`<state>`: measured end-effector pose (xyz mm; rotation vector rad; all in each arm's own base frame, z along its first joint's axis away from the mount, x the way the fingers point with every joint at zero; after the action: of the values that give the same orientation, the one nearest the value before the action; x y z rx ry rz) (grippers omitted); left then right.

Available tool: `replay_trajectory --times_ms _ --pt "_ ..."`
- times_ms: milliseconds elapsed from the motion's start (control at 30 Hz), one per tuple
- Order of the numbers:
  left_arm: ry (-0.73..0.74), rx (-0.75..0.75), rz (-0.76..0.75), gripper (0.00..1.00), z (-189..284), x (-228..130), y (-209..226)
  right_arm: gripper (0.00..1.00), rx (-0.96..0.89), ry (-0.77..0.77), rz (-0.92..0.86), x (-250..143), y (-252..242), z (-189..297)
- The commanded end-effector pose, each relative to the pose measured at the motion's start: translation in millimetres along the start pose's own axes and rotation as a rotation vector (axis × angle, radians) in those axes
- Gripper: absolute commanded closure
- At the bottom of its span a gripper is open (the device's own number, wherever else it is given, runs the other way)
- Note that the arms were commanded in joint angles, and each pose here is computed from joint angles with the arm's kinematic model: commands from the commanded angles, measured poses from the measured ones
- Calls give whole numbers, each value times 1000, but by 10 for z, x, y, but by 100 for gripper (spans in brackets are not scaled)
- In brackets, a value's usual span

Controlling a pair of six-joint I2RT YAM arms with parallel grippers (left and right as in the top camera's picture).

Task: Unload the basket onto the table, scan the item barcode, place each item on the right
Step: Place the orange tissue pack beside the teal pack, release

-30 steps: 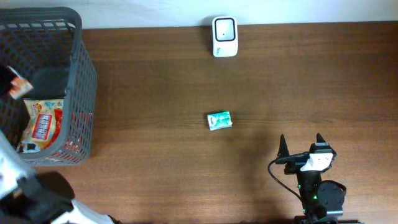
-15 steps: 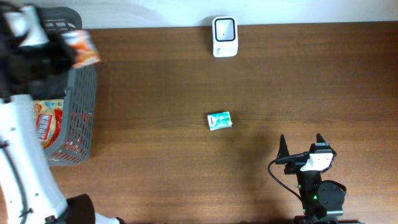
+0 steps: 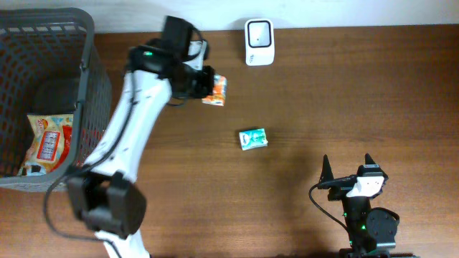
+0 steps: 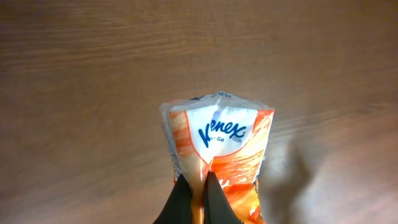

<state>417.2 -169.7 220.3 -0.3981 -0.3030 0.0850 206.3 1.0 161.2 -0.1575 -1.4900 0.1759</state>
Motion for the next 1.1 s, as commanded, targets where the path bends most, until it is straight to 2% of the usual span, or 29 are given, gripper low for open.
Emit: replay_trajectory --times_ms 0,167,300,333,400,567,733,833,900,1033,1067 --pt "76 100 -44 100 -565 -125 46 2 2 7 7 -29 12 -2" --pt "181 152 -54 98 -1076 -310 118 2 2 7 7 -30 12 -2" --pt "197 232 -56 89 -1270 -345 270 2 2 7 7 -29 12 -2" --pt "202 234 -55 85 -1293 -353 281 2 2 7 7 -29 12 -2" --pt "204 236 -54 51 -1304 -356 286 2 2 7 7 -30 12 -2" --pt "182 223 -59 42 -1206 -264 204 2 2 7 7 -30 12 -2" --pt "110 184 -127 39 -570 76 -97 2 1 7 7 -29 11 -2" --pt "27 157 -136 32 5 276 -243 2 2 7 7 -29 12 -2" --pt "-62 146 -127 27 510 394 -279 2 2 7 7 -29 12 -2" --pt "-268 215 -108 21 1332 536 -103 2 2 7 7 -29 12 -2" --pt "-308 205 -117 11 1479 552 -96 2 2 7 7 -29 12 -2"
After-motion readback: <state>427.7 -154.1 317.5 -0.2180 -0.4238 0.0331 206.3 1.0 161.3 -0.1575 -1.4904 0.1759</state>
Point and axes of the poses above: each gripper's point midway between its finger pads, its own z axis back along the fingers, its own y axis along the line the jaws close on, x = y × z, the point moved 4 cm from there along z, back along the fingers, and after that the axes turned 12 degrees about z, right-handed, at the moved point
